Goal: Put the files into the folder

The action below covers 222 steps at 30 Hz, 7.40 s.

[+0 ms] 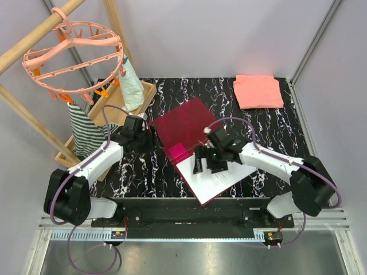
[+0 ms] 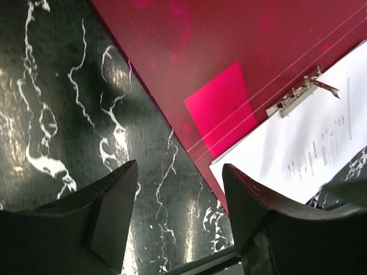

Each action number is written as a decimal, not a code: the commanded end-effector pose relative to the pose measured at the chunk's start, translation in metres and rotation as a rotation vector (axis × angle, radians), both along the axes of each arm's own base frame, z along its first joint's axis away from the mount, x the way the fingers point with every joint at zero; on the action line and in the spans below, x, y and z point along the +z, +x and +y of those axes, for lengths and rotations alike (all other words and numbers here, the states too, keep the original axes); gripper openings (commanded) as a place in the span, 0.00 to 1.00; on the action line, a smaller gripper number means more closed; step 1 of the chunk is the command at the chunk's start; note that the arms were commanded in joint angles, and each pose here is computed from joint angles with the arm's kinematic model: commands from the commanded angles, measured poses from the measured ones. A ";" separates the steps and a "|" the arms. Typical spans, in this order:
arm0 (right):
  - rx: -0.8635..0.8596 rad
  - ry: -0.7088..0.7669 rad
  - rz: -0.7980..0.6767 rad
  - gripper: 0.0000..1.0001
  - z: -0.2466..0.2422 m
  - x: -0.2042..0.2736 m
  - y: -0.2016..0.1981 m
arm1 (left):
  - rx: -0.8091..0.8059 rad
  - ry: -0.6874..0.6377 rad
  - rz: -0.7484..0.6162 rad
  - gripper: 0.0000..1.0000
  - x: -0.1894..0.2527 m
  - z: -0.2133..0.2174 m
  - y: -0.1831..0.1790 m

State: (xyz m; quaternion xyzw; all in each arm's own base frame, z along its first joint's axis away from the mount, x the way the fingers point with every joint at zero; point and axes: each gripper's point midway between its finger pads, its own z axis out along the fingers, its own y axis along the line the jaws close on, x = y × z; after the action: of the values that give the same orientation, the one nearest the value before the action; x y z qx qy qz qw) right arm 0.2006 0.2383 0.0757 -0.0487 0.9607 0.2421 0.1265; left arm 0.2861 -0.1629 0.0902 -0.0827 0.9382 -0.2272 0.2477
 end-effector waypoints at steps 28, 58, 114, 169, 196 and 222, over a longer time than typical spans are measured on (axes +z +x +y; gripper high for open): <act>0.192 -0.150 0.030 0.40 0.112 -0.063 -0.069 | 0.042 -0.083 -0.229 0.69 0.069 0.020 -0.015; -0.321 -0.130 -0.077 0.73 -0.072 -0.008 0.037 | -0.047 -0.052 -0.109 0.71 0.041 0.005 0.025; -0.974 0.542 0.231 0.33 -0.002 0.015 0.219 | -0.255 -0.245 -0.088 0.65 0.052 -0.076 0.011; -0.605 0.181 0.215 0.00 -0.052 -0.068 0.104 | -0.347 0.009 0.296 0.00 -0.107 -0.113 -0.027; -0.589 -0.067 0.196 0.00 -0.098 -0.102 0.102 | -0.307 0.021 0.376 0.00 -0.138 -0.077 -0.039; -0.641 -0.200 0.155 0.00 -0.093 -0.108 0.101 | -0.335 -0.017 0.387 0.00 -0.137 -0.097 -0.048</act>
State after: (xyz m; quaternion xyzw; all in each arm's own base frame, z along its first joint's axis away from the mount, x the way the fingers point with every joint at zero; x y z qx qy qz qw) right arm 0.3176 0.1990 0.0138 0.2138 0.9336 0.2705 0.0978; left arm 0.2760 -0.2972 0.0169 0.0439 0.9269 -0.3627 0.0860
